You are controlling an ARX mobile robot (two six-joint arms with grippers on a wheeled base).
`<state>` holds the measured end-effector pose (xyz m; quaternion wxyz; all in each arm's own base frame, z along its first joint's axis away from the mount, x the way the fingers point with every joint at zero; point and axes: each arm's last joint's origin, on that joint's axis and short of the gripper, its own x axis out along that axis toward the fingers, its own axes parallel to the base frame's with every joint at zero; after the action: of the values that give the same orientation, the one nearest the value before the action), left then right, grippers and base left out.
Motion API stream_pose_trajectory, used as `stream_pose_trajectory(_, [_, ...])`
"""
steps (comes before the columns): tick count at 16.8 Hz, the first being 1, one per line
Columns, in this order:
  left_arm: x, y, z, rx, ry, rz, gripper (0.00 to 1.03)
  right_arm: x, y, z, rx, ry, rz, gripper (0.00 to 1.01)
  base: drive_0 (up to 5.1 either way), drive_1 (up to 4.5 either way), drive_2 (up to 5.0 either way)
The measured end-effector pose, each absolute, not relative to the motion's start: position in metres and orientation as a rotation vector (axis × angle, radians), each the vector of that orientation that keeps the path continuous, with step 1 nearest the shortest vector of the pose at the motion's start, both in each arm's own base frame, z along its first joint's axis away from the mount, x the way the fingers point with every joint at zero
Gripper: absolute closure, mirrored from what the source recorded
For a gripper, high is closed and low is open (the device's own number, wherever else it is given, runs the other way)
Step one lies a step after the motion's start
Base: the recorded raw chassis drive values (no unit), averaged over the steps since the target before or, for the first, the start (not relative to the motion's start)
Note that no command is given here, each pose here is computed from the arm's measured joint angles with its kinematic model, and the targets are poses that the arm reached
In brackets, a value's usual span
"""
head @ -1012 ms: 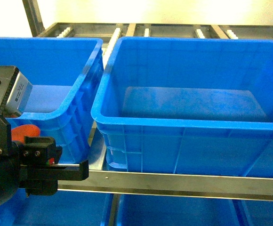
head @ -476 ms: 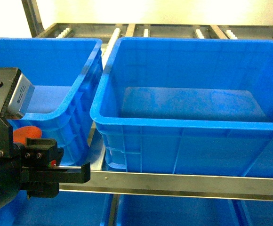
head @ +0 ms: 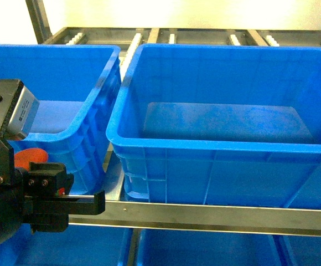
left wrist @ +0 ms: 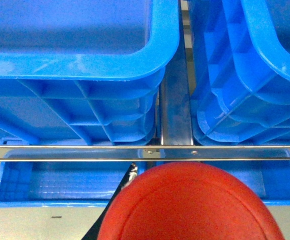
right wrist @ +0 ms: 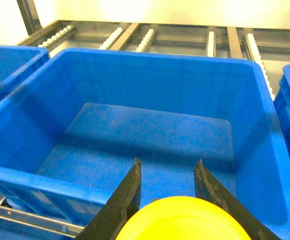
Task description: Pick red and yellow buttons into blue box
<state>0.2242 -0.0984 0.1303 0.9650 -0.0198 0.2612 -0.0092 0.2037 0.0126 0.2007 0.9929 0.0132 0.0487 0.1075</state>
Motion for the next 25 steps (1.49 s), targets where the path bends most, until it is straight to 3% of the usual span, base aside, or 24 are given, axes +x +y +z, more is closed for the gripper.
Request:
stream_pose_trajectory(6, [0.224,-0.098,0.13,-0.04,0.528,-0.019,0.78,0.311,0.043,0.213,-0.022,0.159,0.285,0.73,0.0,0.0,0.0])
stream_pose_trajectory(11, [0.224,-0.098,0.13,-0.04,0.528,-0.019,0.78,0.419,0.078,0.191,-0.099,0.38,0.359,0.73,0.0,0.0,0.0])
stream_pose_trajectory(14, [0.224,-0.098,0.13,-0.04,0.528,-0.019,0.78,0.459,0.09,0.185,-0.164,0.482,0.417,0.73,0.0,0.0,0.0])
stream_pose_trajectory(15, [0.224,-0.098,0.13,-0.04,0.529,-0.019,0.78,0.46,0.091,0.184,-0.185,0.492,0.423,0.72,0.0,0.0,0.0])
stream_pose_trajectory(18, [0.224,-0.099,0.13,-0.04,0.529,-0.019,0.78,0.459,0.091,0.181,-0.243,0.524,0.445,0.42,0.0,0.0,0.0])
stream_pose_trajectory(22, [0.224,-0.098,0.13,-0.04,0.528,-0.019,0.78,0.446,0.086,0.17,-0.239,0.503,0.429,0.02,0.0,0.0,0.0])
stream_pose_trajectory(25, [0.224,-0.098,0.13,-0.04,0.529,-0.019,0.78,0.414,0.052,0.19,-0.147,0.382,0.353,0.03,0.0,0.0,0.0])
